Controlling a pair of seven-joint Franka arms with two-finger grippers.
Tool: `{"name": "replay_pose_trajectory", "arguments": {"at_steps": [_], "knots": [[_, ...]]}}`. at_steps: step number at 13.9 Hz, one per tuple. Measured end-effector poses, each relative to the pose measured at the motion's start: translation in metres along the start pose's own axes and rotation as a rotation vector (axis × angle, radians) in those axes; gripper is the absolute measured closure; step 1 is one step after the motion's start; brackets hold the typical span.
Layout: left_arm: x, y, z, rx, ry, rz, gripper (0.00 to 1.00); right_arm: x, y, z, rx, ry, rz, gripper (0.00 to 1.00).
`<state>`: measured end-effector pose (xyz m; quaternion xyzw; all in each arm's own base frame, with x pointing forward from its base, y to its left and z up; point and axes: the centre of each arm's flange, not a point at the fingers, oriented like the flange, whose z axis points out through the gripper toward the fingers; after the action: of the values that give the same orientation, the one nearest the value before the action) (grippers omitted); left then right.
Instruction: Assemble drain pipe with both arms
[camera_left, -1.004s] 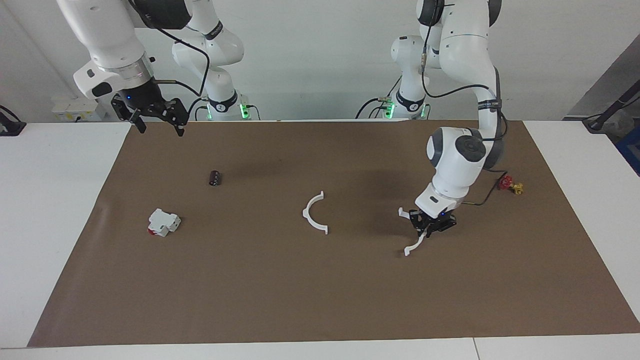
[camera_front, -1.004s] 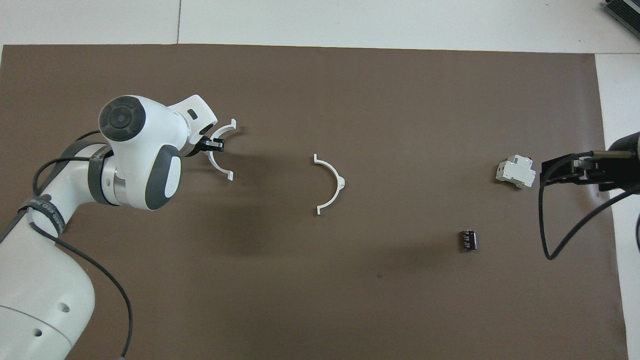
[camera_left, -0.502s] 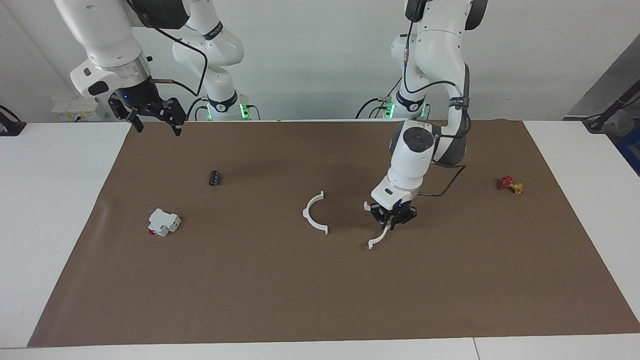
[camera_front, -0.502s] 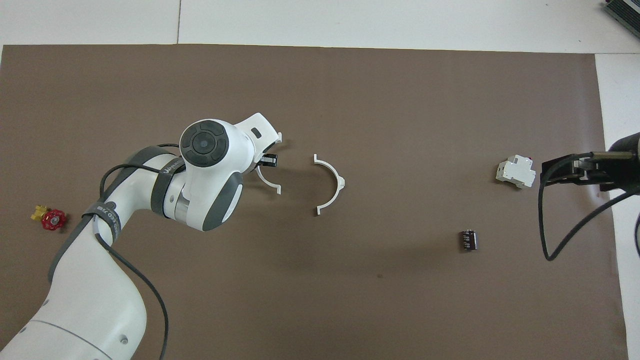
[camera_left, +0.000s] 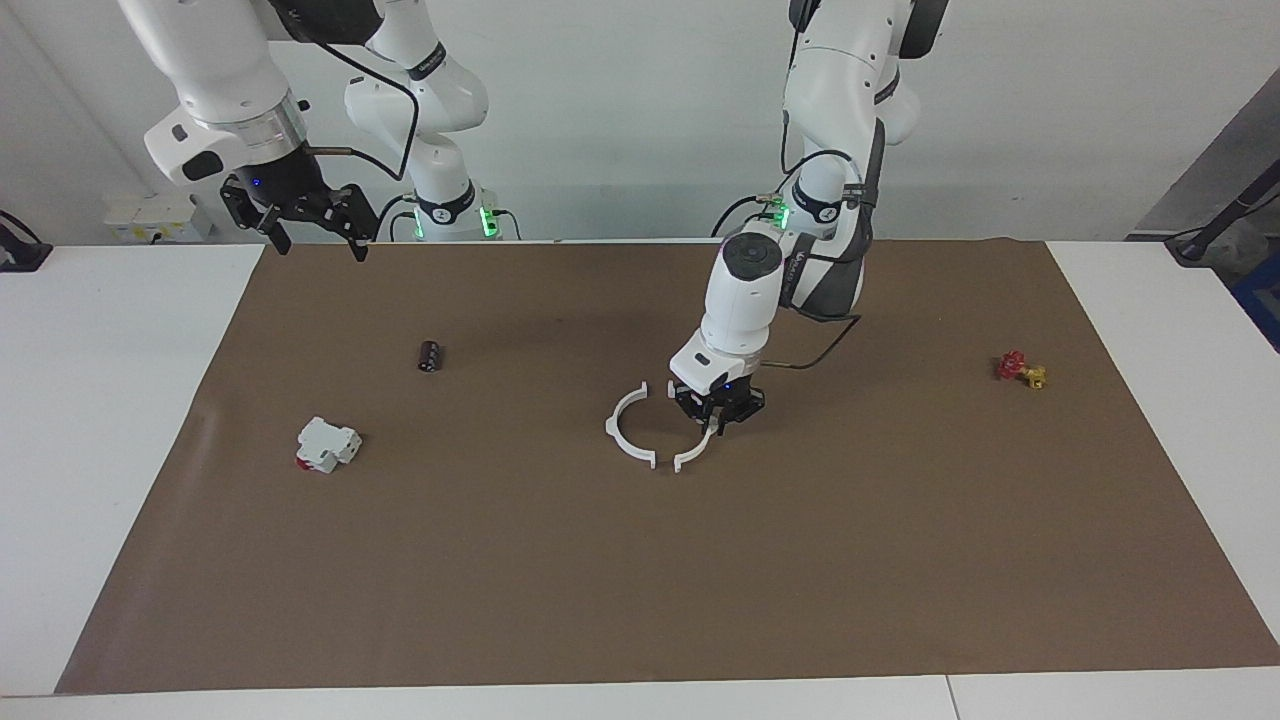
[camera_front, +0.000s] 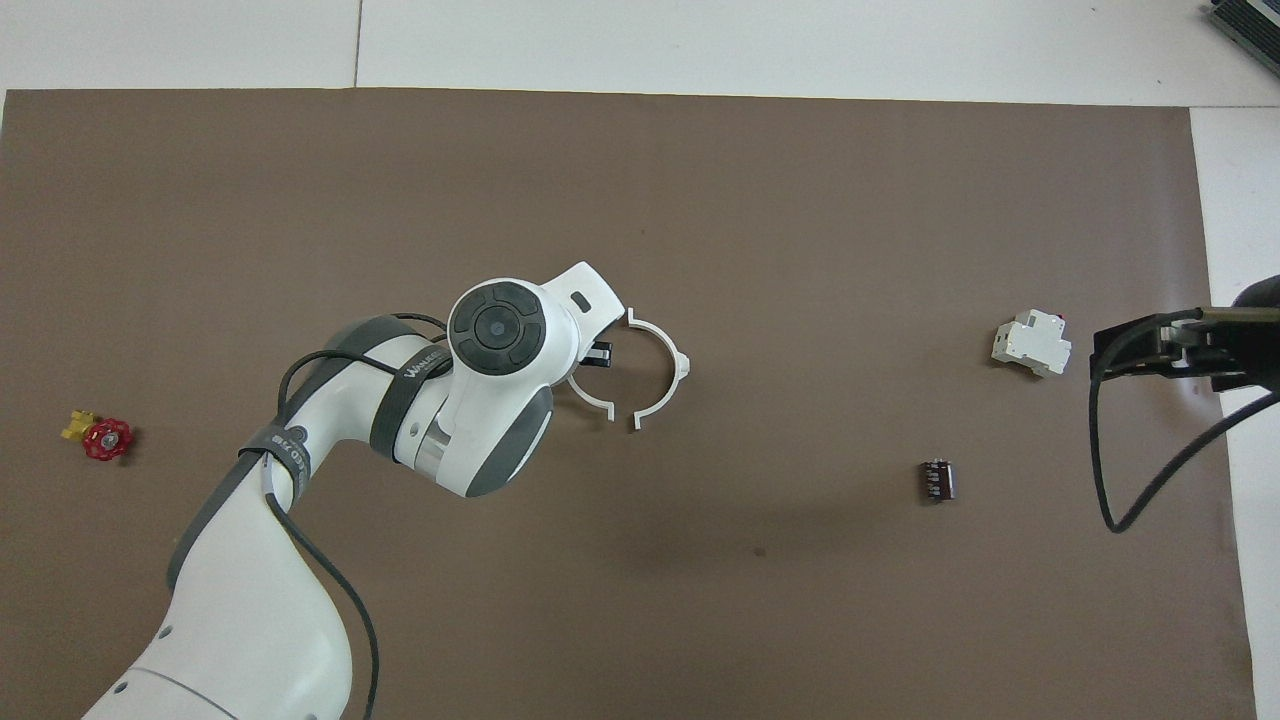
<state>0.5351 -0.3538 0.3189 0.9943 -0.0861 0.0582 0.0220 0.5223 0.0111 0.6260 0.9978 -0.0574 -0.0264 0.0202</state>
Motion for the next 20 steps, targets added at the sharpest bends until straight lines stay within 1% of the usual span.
{"name": "replay_pose_trajectory", "arguments": {"at_steps": [2,5,11,15,20], "knots": [[-0.0032,0.004,0.0016,0.002,-0.004,0.0,0.79,0.0,-0.0007,0.0009,0.0,-0.002,-0.001,0.0],[-0.0015,0.0009,0.0013,0.027,0.012,0.009,0.79,-0.0001,-0.0031,0.0017,-0.001,-0.004,-0.006,0.0],[0.0027,0.0028,-0.001,0.009,0.053,-0.039,0.79,-0.0002,-0.0031,0.0012,0.0,-0.003,-0.006,0.0],[0.003,0.003,0.0001,0.007,0.056,-0.068,0.79,-0.0002,-0.0031,0.0012,0.0,-0.002,-0.006,0.0],[0.002,0.0029,0.0063,0.011,0.052,-0.067,0.79,-0.0002,-0.003,0.0012,0.0,-0.002,-0.006,0.0]]}}
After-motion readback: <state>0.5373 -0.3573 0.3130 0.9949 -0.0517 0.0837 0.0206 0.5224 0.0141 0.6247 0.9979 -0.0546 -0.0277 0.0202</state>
